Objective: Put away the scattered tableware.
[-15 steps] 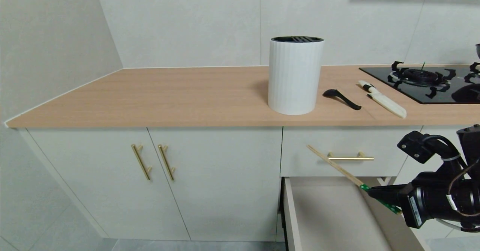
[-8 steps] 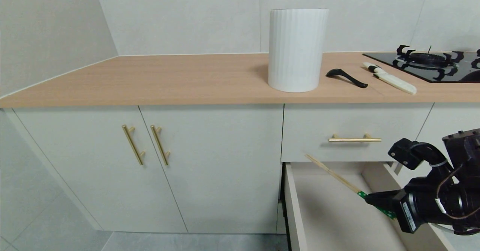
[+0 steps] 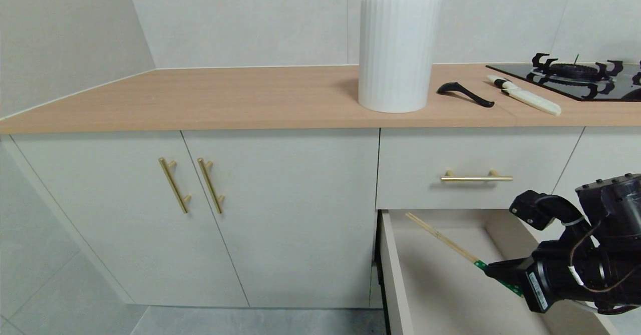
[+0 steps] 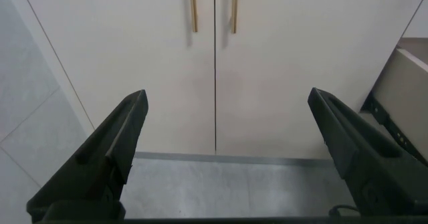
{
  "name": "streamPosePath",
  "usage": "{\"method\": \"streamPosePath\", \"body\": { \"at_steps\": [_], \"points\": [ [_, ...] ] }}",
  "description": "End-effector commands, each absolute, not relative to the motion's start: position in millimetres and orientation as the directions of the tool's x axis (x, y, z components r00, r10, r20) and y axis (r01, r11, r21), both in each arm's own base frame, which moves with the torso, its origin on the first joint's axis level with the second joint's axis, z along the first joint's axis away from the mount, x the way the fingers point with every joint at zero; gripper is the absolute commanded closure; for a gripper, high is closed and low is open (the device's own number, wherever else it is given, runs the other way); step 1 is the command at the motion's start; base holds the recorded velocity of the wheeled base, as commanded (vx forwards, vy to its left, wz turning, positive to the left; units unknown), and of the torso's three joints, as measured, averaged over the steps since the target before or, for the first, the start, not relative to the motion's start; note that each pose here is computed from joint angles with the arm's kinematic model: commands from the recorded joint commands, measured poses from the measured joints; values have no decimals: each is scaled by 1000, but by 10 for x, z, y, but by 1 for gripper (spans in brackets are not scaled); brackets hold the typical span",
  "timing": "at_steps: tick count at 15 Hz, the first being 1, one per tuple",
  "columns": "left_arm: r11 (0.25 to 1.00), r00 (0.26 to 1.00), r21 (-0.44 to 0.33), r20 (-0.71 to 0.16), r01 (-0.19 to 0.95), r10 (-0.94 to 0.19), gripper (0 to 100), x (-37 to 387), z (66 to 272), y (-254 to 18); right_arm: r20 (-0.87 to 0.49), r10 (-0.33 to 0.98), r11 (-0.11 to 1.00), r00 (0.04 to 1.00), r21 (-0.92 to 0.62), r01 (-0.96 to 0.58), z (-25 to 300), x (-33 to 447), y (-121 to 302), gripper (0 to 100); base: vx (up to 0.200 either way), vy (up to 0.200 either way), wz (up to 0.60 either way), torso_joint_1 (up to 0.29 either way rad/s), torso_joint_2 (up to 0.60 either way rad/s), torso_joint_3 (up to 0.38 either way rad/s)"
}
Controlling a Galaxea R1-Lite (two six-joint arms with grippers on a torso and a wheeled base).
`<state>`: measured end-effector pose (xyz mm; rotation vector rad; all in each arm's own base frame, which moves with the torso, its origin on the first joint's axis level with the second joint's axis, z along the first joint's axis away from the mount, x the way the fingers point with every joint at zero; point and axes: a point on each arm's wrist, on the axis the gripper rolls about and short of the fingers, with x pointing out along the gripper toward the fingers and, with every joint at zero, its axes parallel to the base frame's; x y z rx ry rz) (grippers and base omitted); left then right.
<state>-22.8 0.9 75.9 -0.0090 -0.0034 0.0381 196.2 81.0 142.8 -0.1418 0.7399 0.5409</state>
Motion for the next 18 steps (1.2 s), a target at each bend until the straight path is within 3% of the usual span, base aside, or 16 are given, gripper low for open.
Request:
{"method": "streamPosePath", "body": {
  "at_steps": [1,6,10,18],
  "points": [
    [999,999,-9,2,-38,38,0,-227,758,9,-718,397,860,571,74,-505,1287,2062,835,100,0,0,0,0,0,0],
    [999,999,-9,3,-38,38,0,-228,763,9,-821,323,887,471,89,-453,888,2385,888,100,0,0,0,0,0,0],
    [999,999,-9,2,-38,38,0,-227,758,9,-875,231,959,425,130,-252,554,2704,1063,100,0,0,0,0,0,0],
    [999,999,-9,2,-38,38,0,-227,758,9,-859,157,982,487,82,-172,54,2899,1349,100,0,0,0,0,0,0]
  ]
}}
